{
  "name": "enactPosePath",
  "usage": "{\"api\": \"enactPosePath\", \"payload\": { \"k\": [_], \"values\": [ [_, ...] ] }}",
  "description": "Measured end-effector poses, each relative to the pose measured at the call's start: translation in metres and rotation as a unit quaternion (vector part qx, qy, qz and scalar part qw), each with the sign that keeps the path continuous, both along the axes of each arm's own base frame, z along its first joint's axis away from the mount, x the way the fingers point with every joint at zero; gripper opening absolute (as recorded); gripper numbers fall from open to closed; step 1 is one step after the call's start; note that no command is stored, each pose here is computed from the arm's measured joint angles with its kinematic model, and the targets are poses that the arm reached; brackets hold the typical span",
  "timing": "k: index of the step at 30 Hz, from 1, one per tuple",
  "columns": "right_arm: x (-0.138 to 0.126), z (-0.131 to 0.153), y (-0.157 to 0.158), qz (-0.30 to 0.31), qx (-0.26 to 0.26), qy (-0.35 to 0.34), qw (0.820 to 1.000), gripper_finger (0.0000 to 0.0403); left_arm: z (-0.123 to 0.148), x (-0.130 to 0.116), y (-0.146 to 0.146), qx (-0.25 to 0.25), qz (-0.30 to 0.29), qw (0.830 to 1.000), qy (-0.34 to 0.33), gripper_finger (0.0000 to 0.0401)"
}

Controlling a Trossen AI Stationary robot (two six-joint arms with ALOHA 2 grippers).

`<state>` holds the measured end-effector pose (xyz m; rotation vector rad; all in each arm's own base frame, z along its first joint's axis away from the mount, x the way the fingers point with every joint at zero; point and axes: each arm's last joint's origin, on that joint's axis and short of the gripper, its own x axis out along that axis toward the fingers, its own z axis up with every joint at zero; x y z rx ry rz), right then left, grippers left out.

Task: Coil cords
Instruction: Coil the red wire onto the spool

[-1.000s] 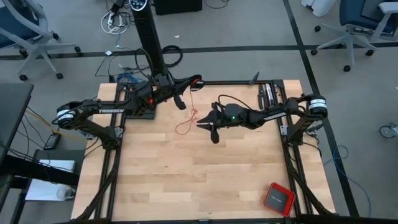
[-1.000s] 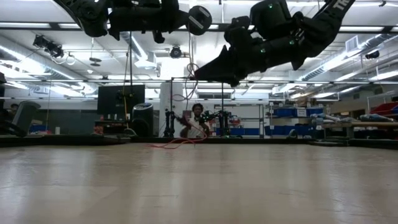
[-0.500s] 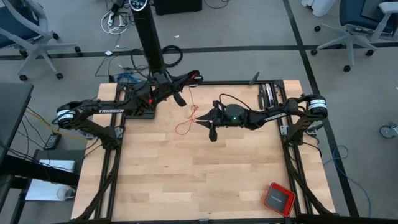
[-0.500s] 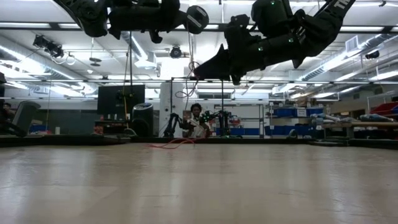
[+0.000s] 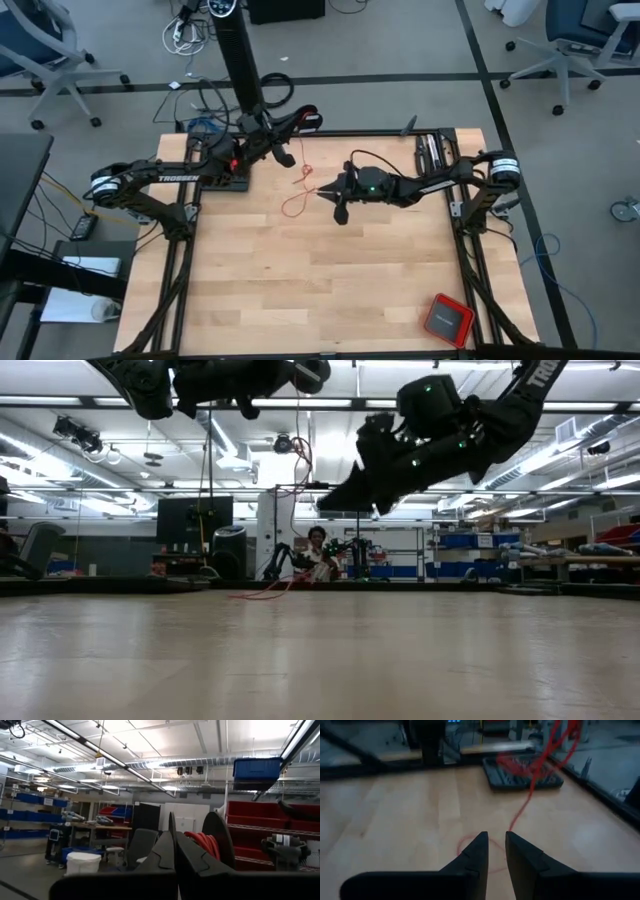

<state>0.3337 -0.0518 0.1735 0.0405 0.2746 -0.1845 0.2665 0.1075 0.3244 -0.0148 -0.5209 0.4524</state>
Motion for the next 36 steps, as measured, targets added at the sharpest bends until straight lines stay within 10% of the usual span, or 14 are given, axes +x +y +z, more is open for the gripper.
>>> {"api": "enactPosePath", "payload": {
  "k": [36],
  "values": [
    [0.038, 0.001, -0.039, 0.007, -0.008, -0.04, 0.999, 0.0103, 0.0, 0.0, -0.001, 0.004, -0.009, 1.0, 0.001, 0.0]
  ]
}}
